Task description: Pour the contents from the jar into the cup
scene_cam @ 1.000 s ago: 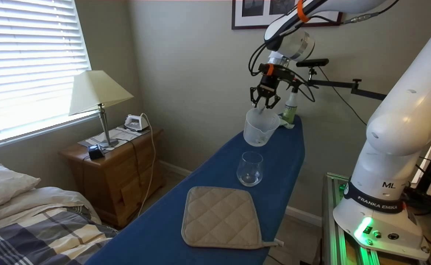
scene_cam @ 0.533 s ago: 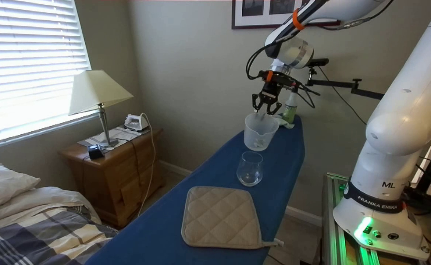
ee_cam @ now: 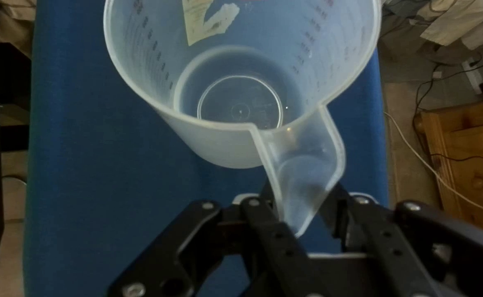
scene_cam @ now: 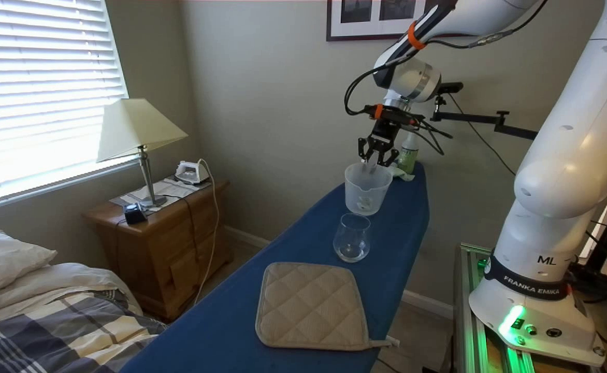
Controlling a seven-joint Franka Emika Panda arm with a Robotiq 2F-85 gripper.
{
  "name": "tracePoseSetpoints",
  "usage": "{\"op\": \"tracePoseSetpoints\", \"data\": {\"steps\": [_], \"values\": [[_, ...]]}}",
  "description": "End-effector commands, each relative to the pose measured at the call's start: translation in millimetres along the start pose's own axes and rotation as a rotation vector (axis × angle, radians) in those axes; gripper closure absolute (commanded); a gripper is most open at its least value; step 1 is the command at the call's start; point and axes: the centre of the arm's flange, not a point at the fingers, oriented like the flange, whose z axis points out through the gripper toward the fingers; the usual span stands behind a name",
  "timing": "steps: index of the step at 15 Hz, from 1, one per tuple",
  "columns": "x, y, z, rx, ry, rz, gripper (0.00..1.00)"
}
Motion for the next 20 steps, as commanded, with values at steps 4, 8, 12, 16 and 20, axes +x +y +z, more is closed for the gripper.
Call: {"op": "tracePoseSetpoints", "data": {"steps": [4, 8, 12, 16, 20], "values": [[10.5, 1.2, 13.0, -0.041, -0.038, 0.057, 0.91], [14.7, 3.4, 21.0, -0.064, -0.04, 0.057, 0.91], [18.4, 4.3, 25.0, -0.08, -0.037, 0.059, 0.91], [19.7, 4.2, 25.8, -0.09, -0.037, 0.061, 0.48], [20.4, 1.4, 21.9, -0.094, -0.015, 0.054, 0.26]]}}
